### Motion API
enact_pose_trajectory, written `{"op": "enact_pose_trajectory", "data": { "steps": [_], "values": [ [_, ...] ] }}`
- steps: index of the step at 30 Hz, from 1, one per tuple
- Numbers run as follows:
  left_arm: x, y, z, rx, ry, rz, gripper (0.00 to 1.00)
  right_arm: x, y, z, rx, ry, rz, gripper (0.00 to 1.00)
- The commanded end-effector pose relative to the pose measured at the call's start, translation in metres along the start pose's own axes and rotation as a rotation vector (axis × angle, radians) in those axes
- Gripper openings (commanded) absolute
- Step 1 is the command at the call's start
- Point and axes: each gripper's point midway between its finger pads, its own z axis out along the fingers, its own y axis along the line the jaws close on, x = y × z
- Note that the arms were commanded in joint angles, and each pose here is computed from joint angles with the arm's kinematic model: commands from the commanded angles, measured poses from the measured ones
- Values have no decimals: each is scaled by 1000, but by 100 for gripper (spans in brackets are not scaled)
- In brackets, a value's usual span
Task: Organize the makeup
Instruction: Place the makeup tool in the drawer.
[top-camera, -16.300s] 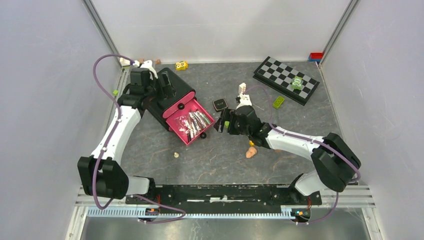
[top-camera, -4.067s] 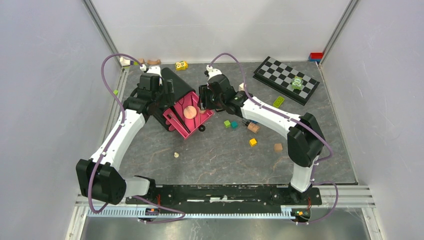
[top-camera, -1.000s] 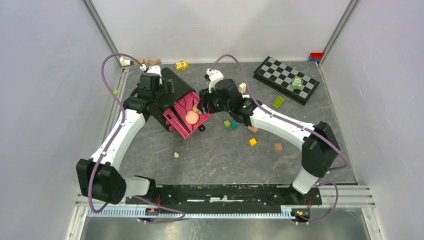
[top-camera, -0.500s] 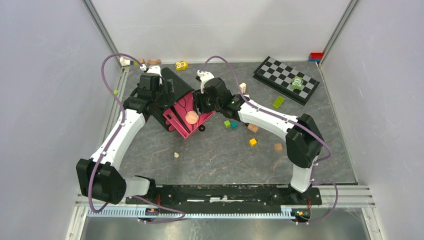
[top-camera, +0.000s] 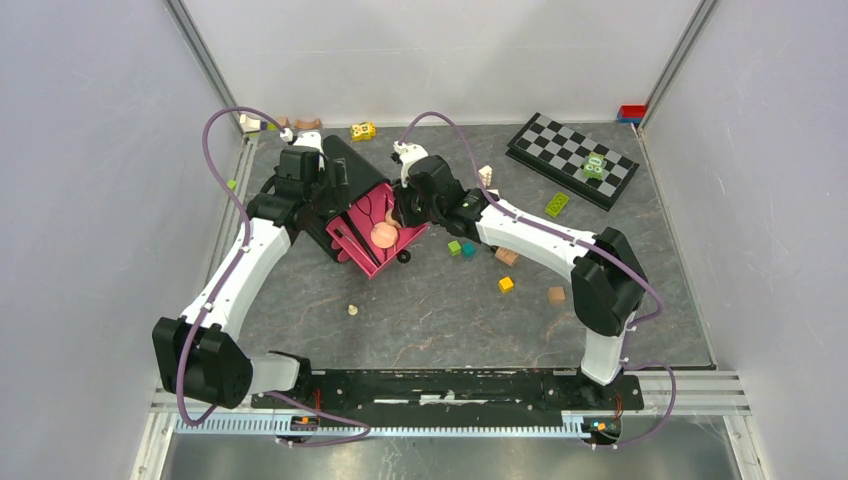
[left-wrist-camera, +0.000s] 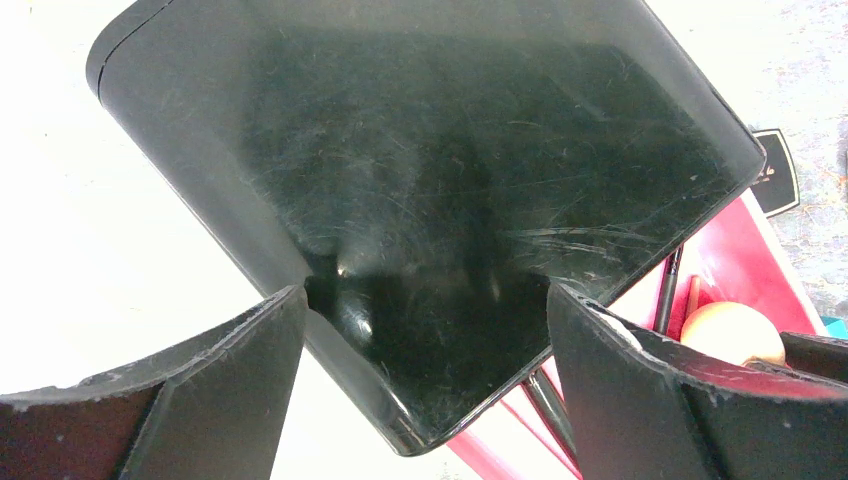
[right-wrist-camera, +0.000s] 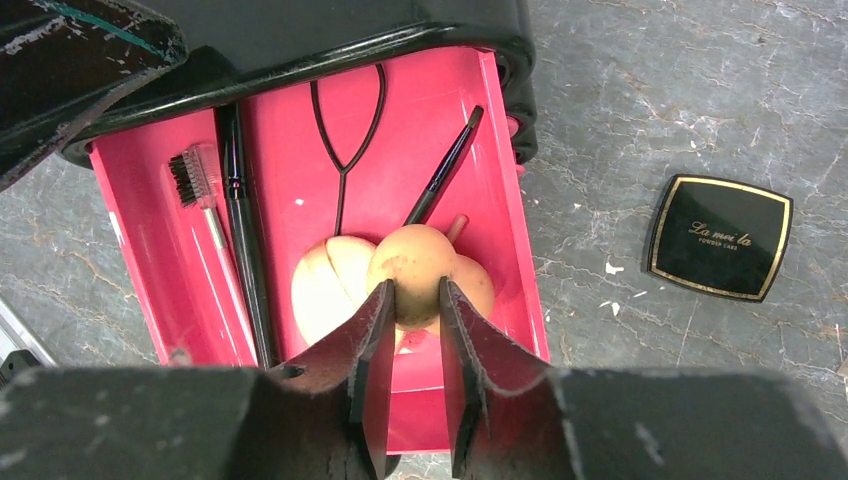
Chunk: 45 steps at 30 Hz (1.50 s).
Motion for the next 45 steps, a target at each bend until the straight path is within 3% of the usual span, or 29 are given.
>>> {"op": "enact_pose_trajectory", "data": {
  "steps": [1, 6, 14, 24, 37, 42, 45],
  "values": [
    [10, 4, 3, -23, 34, 50, 95, -37, 16, -13, -45, -102, -16, 26],
    [10, 5, 3, -23, 34, 50, 95, -55, 27, -23, -95, -164, -61, 25],
    [10, 4, 3, -23, 36, 51, 95, -65, 52, -26, -167, -214, -266, 25],
    [11, 4, 4, -24, 37, 51, 95, -75, 51, -13, -71, -220, -592, 25],
    [11, 5, 4, -25, 37, 52, 95, -54, 47, 17, -44, -149, -682, 26],
    [11, 5, 4, -26, 37, 52, 95, -44, 56, 24, -62, -127, -701, 33],
    [10, 5, 3, -24, 36, 52, 95, -40, 60, 26, -67, -122, -706, 44]
  ]
}}
